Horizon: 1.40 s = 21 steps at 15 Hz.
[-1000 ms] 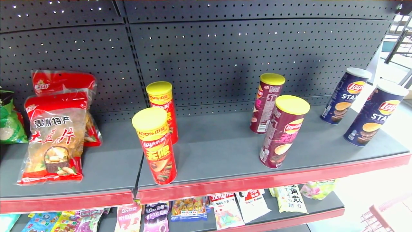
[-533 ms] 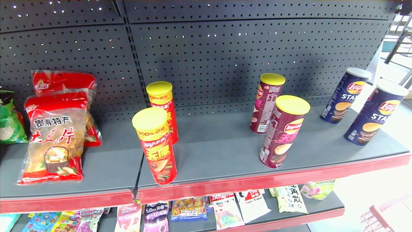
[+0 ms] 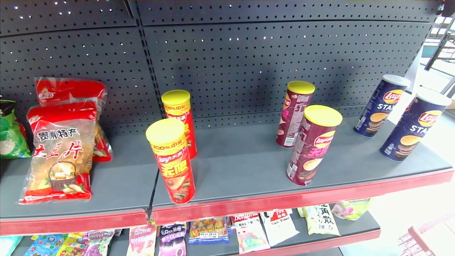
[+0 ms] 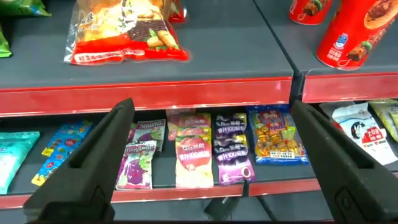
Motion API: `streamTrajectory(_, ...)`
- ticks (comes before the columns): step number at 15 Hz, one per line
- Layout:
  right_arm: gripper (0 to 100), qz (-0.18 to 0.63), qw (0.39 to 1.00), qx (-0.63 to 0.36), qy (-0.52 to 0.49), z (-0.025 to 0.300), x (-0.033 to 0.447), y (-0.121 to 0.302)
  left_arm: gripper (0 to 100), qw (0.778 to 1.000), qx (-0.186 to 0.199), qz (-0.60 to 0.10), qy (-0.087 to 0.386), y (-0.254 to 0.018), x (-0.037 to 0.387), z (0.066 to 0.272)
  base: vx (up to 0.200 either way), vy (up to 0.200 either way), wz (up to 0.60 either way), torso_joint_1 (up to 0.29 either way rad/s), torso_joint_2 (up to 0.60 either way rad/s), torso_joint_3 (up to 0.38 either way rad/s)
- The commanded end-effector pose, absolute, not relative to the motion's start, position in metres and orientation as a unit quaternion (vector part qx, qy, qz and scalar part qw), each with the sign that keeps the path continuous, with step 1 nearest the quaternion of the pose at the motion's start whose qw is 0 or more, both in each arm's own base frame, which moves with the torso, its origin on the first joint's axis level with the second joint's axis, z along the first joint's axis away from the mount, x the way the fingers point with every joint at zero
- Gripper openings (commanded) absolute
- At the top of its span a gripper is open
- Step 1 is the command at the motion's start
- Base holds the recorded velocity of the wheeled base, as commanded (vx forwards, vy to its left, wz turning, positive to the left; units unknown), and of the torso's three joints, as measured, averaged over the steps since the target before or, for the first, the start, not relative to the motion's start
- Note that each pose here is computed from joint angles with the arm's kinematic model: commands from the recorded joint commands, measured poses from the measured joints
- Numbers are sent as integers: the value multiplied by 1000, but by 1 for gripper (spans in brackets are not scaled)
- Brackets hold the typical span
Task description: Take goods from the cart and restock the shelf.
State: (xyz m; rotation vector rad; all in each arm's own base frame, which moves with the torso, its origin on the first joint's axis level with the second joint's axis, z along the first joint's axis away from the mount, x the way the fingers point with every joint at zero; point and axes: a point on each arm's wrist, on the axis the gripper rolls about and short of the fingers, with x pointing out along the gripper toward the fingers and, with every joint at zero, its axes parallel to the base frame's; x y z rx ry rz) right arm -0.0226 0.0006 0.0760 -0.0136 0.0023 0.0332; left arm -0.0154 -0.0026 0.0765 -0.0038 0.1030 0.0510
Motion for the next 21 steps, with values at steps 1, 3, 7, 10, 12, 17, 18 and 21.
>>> streamTrajectory(1,100,17,1000,-7,1,76,-23,1,100,998,-2,27,53,-3,-15,77,0,0,0,0,0,0)
streamTrajectory(3,100,16,1000,-6,1,76,-23,1,100,998,-2,27,53,-3,-15,77,-200,0,0,2,-2,2)
streamTrajectory(7,100,16,1000,-4,1,76,-23,1,100,998,-1,27,53,-3,-15,77,-50,0,0,5,1,1)
streamTrajectory(10,100,16,1000,-4,1,76,-23,1,100,998,2,27,52,-3,-15,77,0,-67,0,7,1,-1)
streamTrajectory(12,100,16,1000,-4,1,76,-23,1,100,998,1,27,52,-3,-15,77,0,-200,0,-7,2,5)
streamTrajectory(17,100,16,1000,-5,1,76,-23,1,100,998,2,27,52,-3,-15,77,0,-200,0,8,4,2)
streamTrajectory(18,100,16,1000,-4,1,76,-23,1,100,998,1,27,53,-3,-15,77,0,-200,0,2,7,7)
streamTrajectory(21,100,16,1000,-4,1,76,-23,1,100,998,1,27,53,-3,-15,77,0,-200,0,-1,5,4)
